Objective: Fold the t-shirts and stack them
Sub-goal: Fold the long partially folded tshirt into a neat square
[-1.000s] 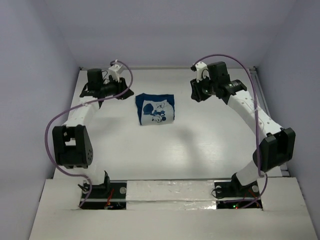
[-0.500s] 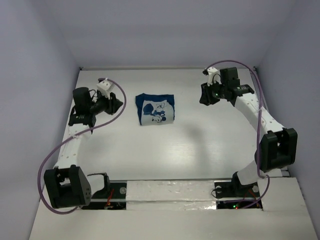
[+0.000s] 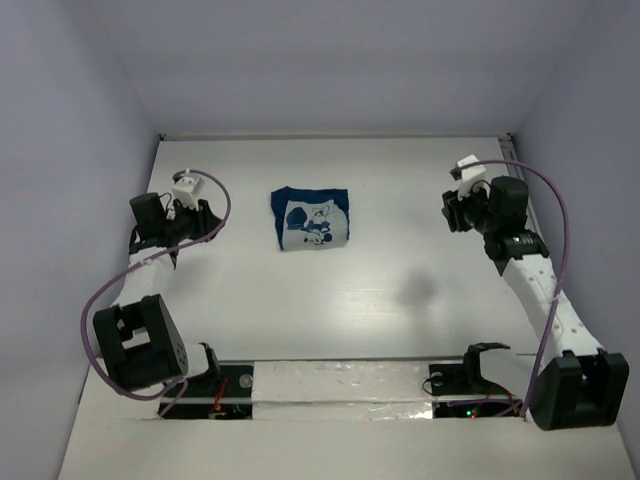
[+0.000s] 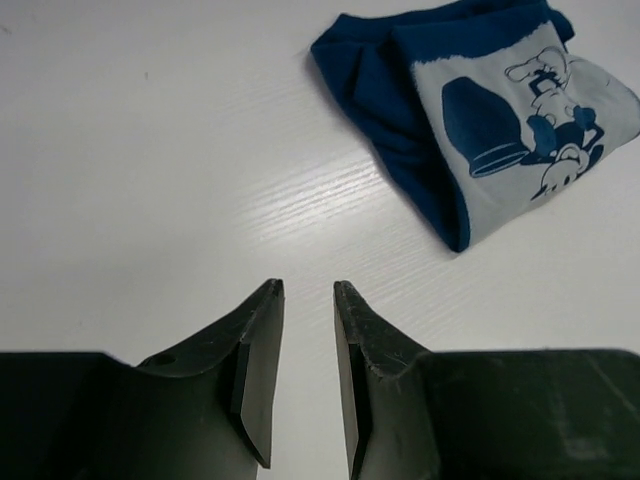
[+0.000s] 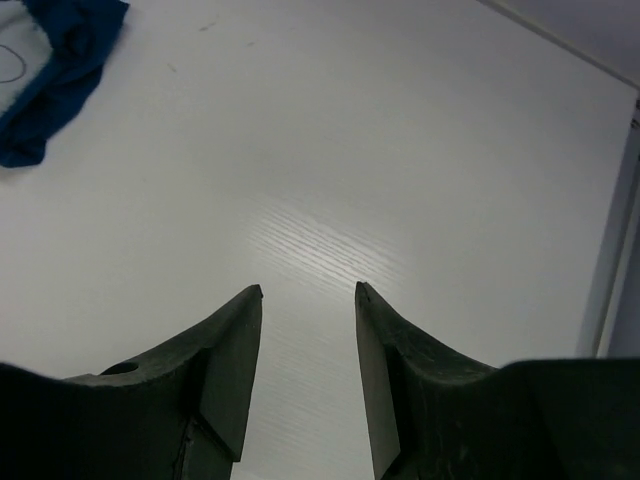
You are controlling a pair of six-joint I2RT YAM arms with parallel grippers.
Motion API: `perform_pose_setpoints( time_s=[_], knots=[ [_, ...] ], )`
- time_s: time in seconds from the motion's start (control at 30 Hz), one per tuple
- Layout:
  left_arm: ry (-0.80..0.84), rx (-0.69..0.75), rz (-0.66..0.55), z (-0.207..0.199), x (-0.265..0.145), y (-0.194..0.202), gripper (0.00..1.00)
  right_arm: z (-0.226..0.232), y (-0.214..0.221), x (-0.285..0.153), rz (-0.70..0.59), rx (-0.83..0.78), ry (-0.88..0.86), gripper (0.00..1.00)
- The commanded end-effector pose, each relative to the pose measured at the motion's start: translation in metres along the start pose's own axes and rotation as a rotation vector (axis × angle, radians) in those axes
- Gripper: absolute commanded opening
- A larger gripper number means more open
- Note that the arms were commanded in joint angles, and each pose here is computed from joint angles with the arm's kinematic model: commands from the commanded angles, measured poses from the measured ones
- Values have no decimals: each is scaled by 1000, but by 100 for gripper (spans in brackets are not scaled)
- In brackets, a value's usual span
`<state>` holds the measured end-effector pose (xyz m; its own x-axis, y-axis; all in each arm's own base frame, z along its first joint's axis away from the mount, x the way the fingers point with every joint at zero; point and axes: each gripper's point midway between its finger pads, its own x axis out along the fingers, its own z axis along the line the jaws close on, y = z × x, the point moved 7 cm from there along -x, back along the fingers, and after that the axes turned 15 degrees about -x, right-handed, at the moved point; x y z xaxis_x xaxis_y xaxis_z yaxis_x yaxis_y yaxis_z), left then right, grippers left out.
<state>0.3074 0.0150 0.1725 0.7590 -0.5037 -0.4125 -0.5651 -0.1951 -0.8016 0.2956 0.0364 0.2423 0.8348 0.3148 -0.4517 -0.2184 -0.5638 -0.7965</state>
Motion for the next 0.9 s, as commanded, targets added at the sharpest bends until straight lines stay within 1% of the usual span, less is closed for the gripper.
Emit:
perform_pose_setpoints(
  time_s=[0.0,0.1,0.27,0.37,0.4,0.53,0.73,0.87],
  knots=[
    [27,57,-59,-3,-8,4,23,-24,-4,-10,-124,-40,128,48],
    [-1,84,-97,0,-11,7,24,-29,4,-13,-136,-3,108,47],
    [-23,132,-163,0,-13,11,24,-28,21,1,-113,22,79,51],
    [-27,147,-188,0,-13,15,24,-25,25,7,-140,31,87,52],
    [-30,150,-191,1,-13,16,24,-20,32,10,-139,43,84,52],
    [-50,146,-193,7,-10,20,24,-17,37,14,-172,72,90,52],
    [-45,137,-181,10,-5,22,24,-17,33,6,-215,63,132,52],
    [-39,148,-192,11,-4,23,24,-18,35,9,-209,65,134,52]
  ],
)
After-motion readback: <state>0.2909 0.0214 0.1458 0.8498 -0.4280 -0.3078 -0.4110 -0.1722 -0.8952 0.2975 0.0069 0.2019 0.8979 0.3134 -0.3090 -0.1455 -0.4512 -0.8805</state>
